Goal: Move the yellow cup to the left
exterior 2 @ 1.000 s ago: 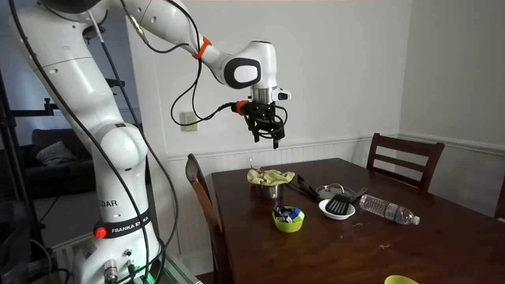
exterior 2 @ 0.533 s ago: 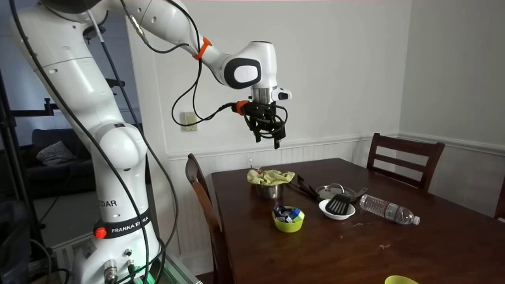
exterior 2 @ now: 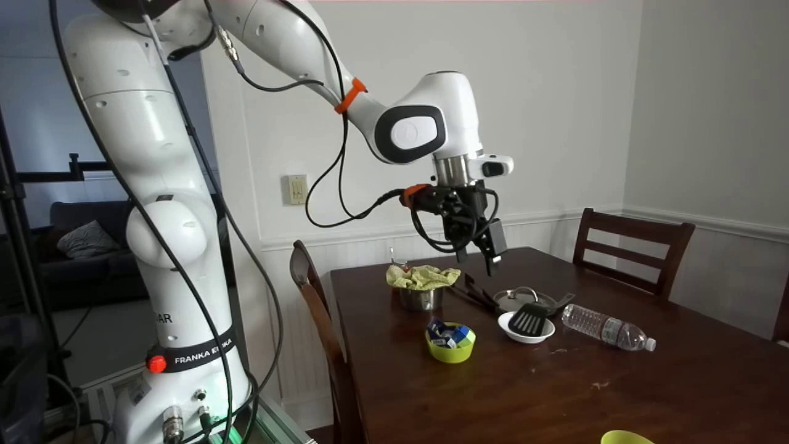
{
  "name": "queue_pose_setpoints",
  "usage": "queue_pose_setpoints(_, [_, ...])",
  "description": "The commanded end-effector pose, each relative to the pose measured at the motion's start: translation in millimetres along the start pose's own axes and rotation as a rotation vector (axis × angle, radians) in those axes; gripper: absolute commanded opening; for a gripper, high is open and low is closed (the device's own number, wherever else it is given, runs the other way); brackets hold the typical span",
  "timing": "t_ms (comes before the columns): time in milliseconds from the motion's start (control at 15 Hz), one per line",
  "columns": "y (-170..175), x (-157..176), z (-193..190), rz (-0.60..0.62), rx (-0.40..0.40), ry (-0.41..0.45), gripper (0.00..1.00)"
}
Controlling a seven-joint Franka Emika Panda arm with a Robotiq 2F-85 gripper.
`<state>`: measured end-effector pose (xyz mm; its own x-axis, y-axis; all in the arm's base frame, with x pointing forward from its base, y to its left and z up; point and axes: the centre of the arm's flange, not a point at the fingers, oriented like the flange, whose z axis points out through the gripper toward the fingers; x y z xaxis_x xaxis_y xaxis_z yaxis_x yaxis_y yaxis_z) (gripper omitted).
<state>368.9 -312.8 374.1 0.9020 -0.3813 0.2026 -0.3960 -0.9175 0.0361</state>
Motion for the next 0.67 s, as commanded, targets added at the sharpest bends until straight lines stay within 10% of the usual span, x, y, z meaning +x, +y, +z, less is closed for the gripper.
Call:
queue_pose_setpoints(0, [77,10,31,0.029,-0.167,-0.091,1.00])
queue_pose_setpoints(400, [153,18,81,0.059,-0.154,-0.226,1.00])
queue_pose_setpoints(600, [137,2,81,0.103,-0.125,-0.220,1.00])
